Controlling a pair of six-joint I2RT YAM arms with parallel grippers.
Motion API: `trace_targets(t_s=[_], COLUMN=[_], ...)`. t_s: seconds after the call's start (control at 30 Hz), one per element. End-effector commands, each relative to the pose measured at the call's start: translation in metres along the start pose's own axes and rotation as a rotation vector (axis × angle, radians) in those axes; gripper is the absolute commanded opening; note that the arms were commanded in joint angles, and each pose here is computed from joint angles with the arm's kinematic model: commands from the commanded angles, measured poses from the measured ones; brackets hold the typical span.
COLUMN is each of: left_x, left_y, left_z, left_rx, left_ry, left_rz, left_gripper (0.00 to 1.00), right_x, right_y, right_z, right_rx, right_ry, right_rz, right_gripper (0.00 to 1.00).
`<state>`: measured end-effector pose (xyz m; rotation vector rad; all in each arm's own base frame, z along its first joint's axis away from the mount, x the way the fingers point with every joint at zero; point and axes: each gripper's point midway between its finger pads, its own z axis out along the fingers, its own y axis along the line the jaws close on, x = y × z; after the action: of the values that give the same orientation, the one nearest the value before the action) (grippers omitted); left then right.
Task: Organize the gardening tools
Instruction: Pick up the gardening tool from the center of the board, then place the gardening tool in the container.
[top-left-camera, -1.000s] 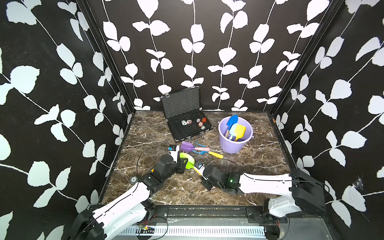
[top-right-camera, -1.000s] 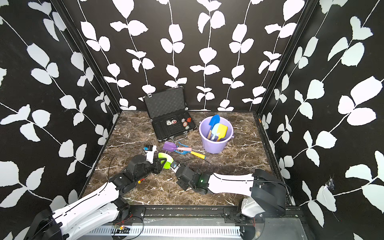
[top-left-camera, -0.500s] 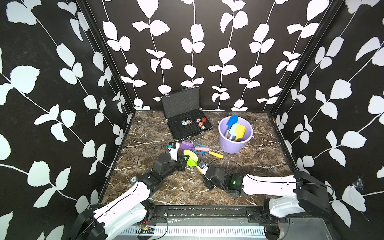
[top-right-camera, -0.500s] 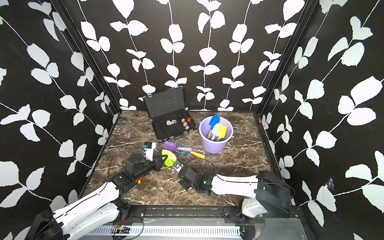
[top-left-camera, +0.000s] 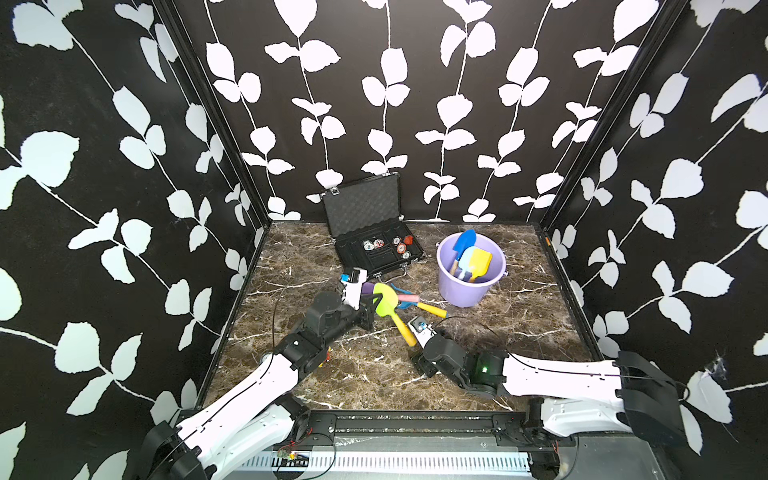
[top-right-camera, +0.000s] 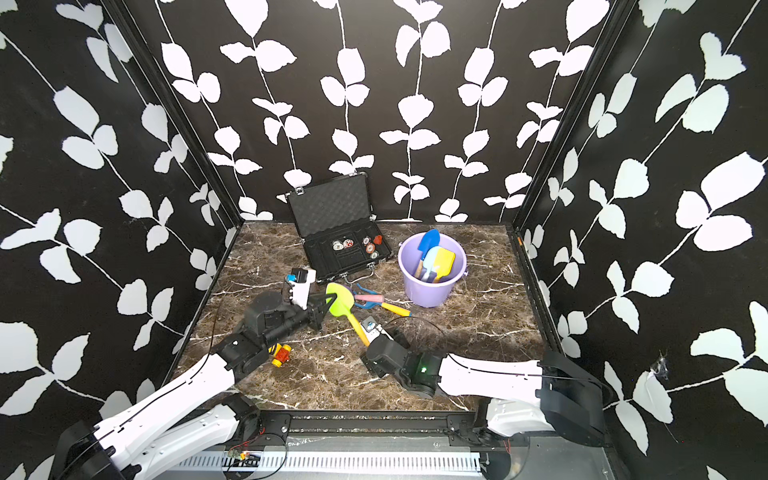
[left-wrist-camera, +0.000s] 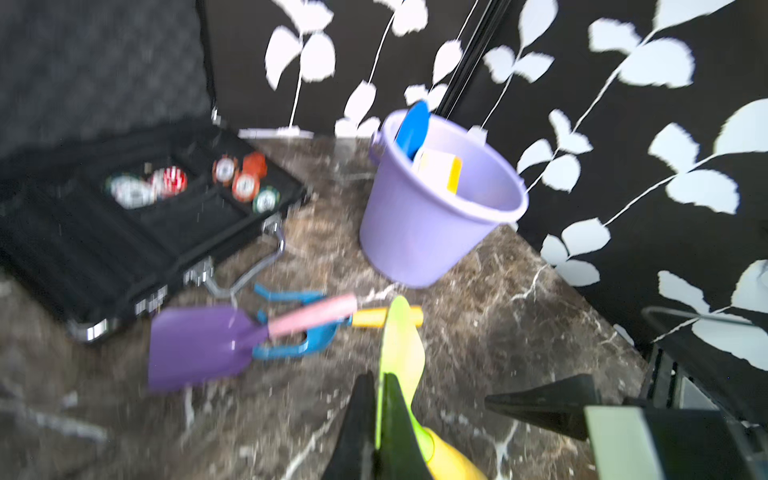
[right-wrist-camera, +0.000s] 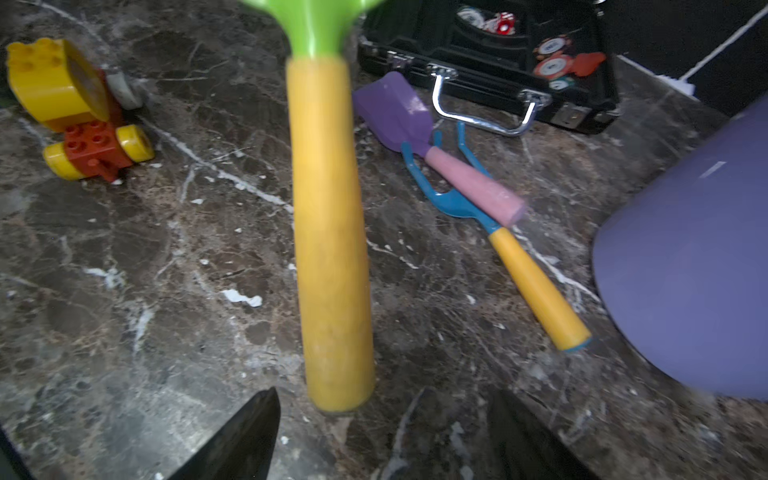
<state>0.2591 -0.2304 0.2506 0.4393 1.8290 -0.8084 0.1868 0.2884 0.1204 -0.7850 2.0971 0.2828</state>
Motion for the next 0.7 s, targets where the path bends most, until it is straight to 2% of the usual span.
trace_targets(t_s=[0.0, 0.2, 0.37, 0.57, 0.67], left_x=[-0.042, -0.102, -0.147, -0.185, -0.190], left_y=[-0.016, -0.043, -0.090, -0.112, -0.115], left_z=[0.002, 0.016, 0.033, 0.077, 0.105], left_rx=[0.035, 0.075, 0.103, 0.107, 0.103], left_ry=[-0.071, -0.148, -0.214, -0.274, -0.273], left_rz=[0.108, 0.215, 0.372, 0.460, 0.491], left_gripper=[0.00, 0.00, 0.00, 0.00, 0.00], right_x=[0.002, 0.014, 0.028, 0.049, 0.060], right_y=[-0.037, -0.077, -0.105, -0.132, -0.146], right_z=[-0.014, -0.040, -0.059, -0.085, -0.100], right_rx=[0.176, 0.338, 0.426, 0.471, 0.478], right_ry=[-0.033, -0.038, -0.066, -0.099, -0.126], right_rz=[0.097, 0.174, 0.279, 0.380, 0.429], right_gripper=[0.98, 0.99, 0.99, 0.99, 0.99])
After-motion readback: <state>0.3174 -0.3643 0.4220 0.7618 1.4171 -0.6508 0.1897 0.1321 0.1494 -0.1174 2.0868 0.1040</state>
